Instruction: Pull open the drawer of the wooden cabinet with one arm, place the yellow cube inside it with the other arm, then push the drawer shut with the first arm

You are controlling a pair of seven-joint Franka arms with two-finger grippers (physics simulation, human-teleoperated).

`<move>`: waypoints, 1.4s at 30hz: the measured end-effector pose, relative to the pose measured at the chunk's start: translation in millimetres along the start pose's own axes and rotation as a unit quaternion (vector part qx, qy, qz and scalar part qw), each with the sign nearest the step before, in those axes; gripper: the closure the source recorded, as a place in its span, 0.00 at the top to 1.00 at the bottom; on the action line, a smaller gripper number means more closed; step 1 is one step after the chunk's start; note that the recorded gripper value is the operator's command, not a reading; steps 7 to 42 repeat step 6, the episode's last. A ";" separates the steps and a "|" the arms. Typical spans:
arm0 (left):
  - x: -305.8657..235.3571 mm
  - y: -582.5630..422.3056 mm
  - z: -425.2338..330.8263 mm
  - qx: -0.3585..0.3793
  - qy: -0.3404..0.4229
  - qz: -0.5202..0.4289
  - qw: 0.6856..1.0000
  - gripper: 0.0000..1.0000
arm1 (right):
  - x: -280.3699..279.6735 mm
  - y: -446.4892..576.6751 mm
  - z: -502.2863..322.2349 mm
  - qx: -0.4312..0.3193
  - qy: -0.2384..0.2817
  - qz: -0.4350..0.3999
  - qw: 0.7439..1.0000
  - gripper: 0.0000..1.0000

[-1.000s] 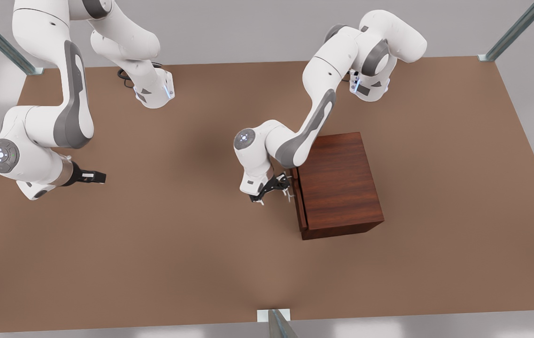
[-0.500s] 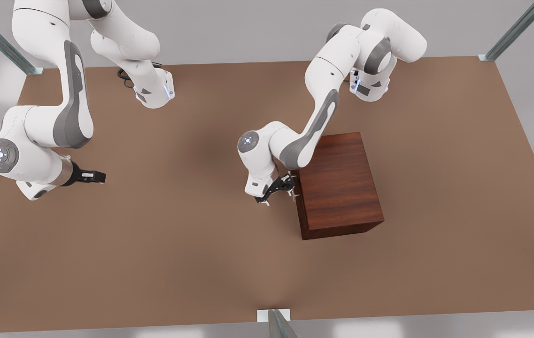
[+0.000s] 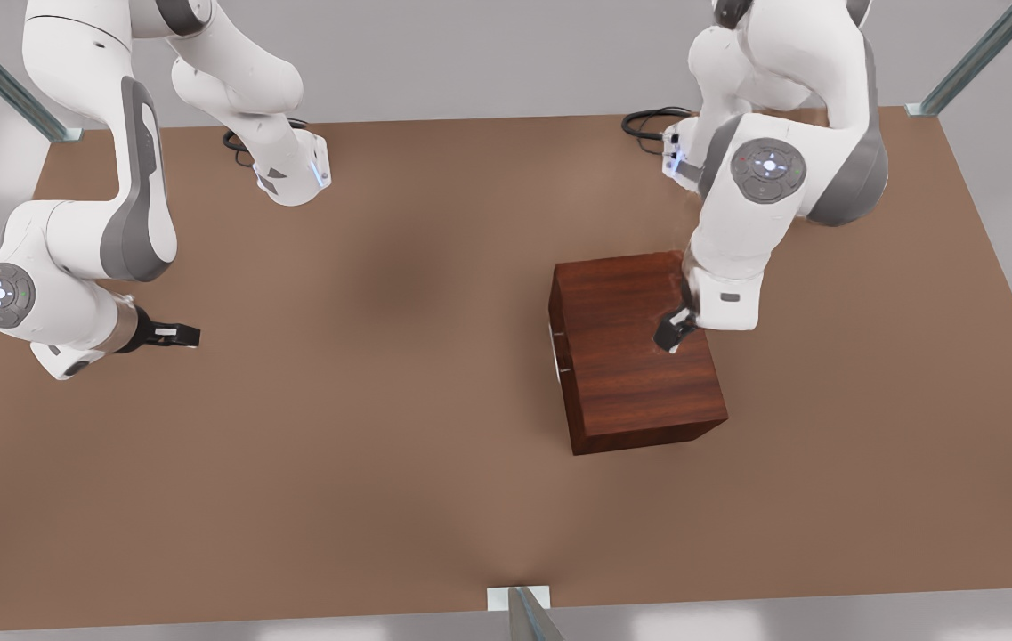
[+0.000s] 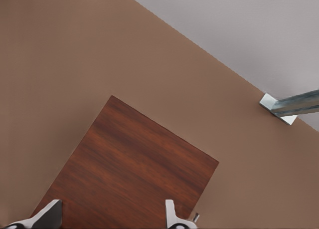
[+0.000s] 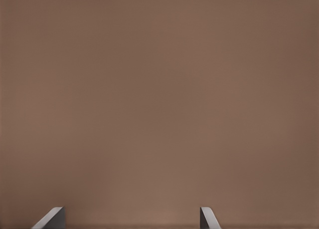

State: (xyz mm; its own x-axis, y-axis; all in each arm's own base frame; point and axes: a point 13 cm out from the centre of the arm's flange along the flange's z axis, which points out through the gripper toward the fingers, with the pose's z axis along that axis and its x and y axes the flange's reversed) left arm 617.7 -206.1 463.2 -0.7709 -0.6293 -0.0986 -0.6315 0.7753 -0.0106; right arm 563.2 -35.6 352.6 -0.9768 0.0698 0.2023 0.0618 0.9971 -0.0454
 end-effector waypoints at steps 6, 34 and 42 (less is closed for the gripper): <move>-53.9 100.6 41.9 -0.018 0.049 0.055 0.997 1.00 | -0.3 -0.1 -0.7 0.000 -0.001 -0.001 1.000 1.00; -53.9 100.6 41.9 -0.018 0.049 0.055 0.997 1.00 | -0.3 -0.1 -0.7 0.000 -0.001 -0.001 1.000 1.00; -53.9 100.6 41.9 -0.018 0.049 0.055 0.997 1.00 | -0.3 -0.1 -0.7 0.000 -0.001 -0.001 1.000 1.00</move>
